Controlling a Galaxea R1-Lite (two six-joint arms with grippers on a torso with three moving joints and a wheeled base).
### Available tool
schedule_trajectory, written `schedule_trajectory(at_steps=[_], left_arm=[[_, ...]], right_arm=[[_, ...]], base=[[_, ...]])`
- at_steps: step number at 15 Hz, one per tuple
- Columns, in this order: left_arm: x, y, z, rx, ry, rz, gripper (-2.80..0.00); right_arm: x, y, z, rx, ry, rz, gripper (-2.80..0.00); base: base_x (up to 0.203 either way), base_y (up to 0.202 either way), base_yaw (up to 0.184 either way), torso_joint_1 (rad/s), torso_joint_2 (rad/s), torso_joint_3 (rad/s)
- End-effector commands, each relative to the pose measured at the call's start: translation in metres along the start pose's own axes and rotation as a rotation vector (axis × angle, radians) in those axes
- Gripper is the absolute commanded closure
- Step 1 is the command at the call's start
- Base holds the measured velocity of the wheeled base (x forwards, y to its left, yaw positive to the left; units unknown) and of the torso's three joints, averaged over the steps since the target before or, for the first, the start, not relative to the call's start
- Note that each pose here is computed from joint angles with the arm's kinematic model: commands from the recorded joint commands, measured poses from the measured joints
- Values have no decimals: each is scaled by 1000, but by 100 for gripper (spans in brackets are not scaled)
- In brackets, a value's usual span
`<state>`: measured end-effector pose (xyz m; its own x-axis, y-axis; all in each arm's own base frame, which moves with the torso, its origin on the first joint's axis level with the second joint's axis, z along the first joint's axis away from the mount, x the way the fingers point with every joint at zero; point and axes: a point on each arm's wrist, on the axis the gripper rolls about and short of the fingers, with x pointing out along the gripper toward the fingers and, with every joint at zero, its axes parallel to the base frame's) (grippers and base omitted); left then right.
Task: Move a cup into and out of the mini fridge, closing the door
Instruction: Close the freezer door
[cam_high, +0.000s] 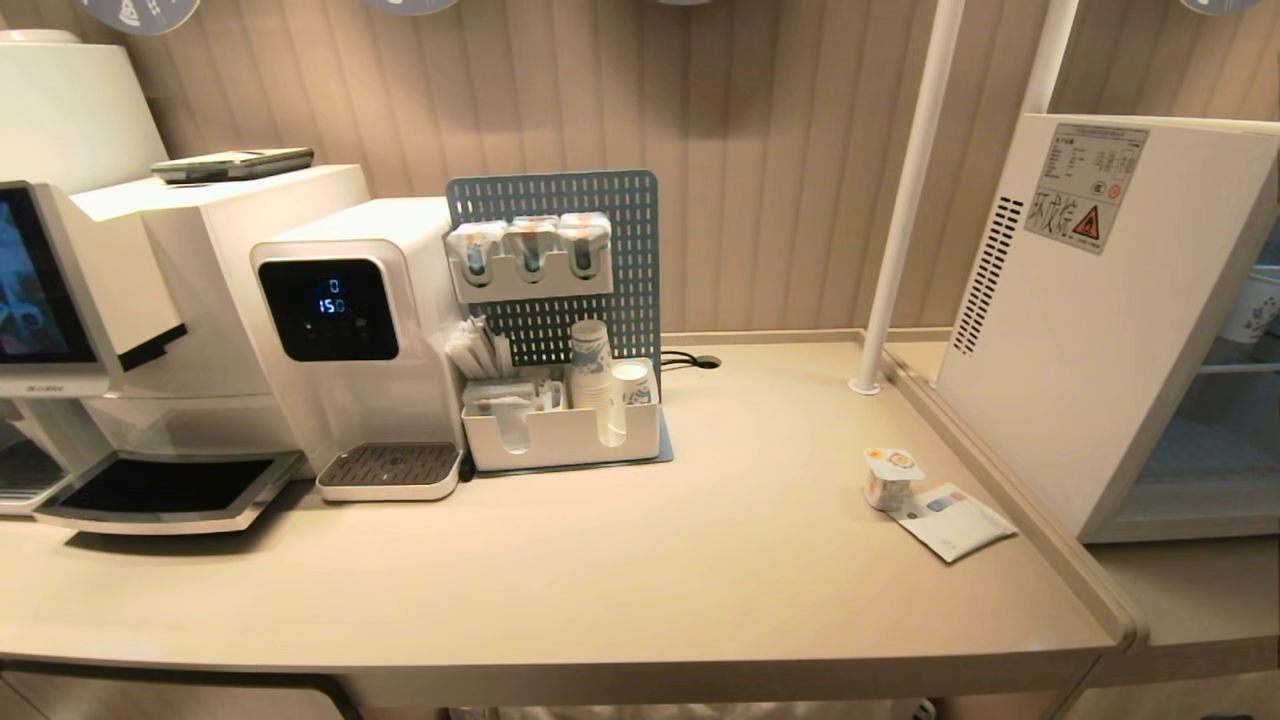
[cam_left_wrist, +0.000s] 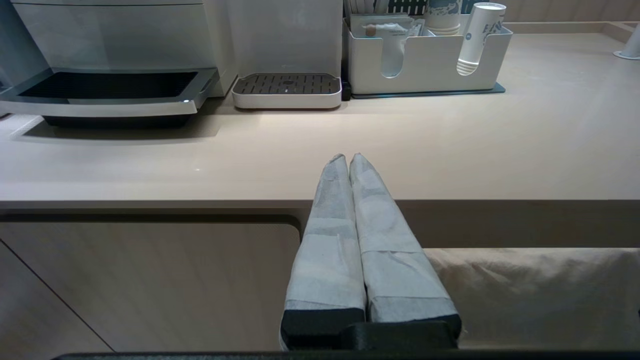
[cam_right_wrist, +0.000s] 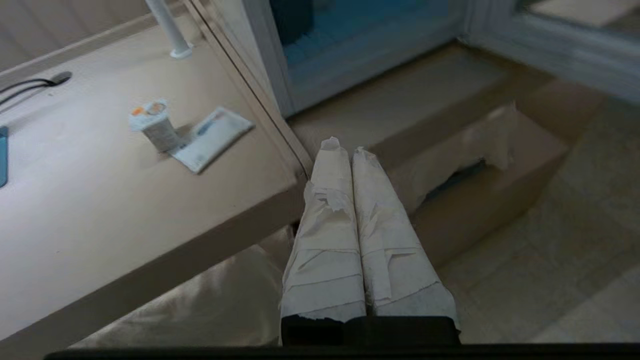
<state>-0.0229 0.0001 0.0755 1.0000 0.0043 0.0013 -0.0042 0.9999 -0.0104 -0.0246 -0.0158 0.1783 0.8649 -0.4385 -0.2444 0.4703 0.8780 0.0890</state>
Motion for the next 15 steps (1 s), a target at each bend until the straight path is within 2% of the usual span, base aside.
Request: schedule_trajectory(at_steps=[1,3,5,7,10,12,15], left_arm=[[0,0,0,0,3,0,0],[0,0,0,0,3,0,0],[0,0,0,0,3,0,0],[0,0,0,1,3,0,0],[0,0,0,1,3,0,0],[0,0,0,1,3,0,0],[0,0,0,1,3,0,0]], right_arm=[[-7,-7,-16,59,10,-31,0],[-18,-9,0,77,-27,7,0],[-27,-13,7,56,-11,26,0],[-31,-14,7,48,13,28,0],[-35,-4,3,59,42,28,0],[-31,2,-6,57,81,103,0],[-11,10,-12,59,-13,246,0]], base=[[0,0,0,0,0,0],[0,0,0,0,0,0],[0,0,0,0,0,0],[0,0,0,0,0,0],[0,0,0,0,0,0],[0,0,0,0,0,0],[0,0,0,0,0,0]])
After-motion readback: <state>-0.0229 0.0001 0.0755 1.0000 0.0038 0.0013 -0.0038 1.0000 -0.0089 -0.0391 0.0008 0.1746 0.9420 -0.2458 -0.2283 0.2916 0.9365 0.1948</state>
